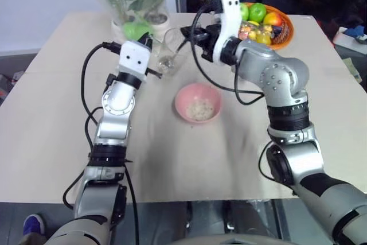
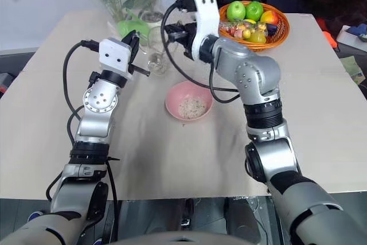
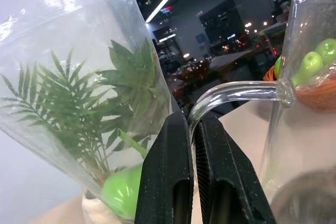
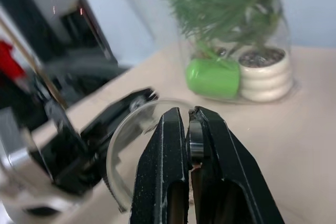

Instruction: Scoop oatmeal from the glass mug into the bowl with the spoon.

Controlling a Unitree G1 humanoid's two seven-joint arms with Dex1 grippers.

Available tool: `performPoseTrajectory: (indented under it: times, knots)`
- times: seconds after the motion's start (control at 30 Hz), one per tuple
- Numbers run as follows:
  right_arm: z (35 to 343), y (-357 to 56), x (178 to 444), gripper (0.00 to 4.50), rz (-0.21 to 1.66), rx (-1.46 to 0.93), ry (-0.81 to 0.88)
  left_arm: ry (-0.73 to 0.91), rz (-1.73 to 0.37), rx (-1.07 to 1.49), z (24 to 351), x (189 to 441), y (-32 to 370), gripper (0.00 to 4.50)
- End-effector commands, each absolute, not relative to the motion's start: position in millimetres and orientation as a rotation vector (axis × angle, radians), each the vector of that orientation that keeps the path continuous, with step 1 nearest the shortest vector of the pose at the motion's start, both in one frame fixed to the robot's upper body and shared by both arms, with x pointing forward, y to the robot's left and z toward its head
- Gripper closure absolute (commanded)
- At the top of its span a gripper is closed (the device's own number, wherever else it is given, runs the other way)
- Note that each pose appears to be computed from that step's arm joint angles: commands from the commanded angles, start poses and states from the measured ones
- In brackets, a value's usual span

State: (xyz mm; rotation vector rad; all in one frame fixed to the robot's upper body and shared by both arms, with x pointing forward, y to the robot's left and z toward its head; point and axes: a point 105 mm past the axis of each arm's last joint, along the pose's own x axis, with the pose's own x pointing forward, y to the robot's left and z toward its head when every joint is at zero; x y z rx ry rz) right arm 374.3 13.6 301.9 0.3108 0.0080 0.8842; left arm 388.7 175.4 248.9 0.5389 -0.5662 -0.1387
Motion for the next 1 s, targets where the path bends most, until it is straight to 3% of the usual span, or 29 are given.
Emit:
performPoseTrajectory:
  times: [0.03, 0.23, 0.53, 0.6, 0.77, 0.87, 1.0]
  knots:
    - [334.4, 8.7, 366.7, 4.50, 0.923, 0.453, -0.030, -0.620, -0.144, 0.555, 258.3, 385.7, 167.1, 4.47]
    - [339.7, -11.6, 376.6, 4.50, 0.881, 0.657, 0.044, -0.585, -0.130, 0.564, 249.7, 391.2, 168.5, 4.47]
    - [333.8, -30.3, 385.5, 4.50, 0.815, 0.752, 0.100, -0.575, -0.143, 0.581, 245.9, 394.1, 164.8, 4.47]
    - [333.6, -30.8, 384.5, 4.50, 0.802, 0.691, 0.072, -0.575, -0.143, 0.581, 245.9, 394.0, 164.7, 4.47]
    - [319.3, -2.3, 369.4, 4.50, 0.794, 0.158, -0.096, -0.595, -0.150, 0.578, 252.4, 393.8, 159.6, 4.47]
    - [304.2, 8.1, 366.7, 4.50, 0.803, -0.044, -0.166, -0.606, -0.151, 0.573, 256.3, 393.1, 157.6, 4.47]
    - [289.4, 20.2, 360.1, 4.50, 0.876, -0.085, -0.154, -0.615, -0.156, 0.580, 257.3, 391.6, 155.7, 4.47]
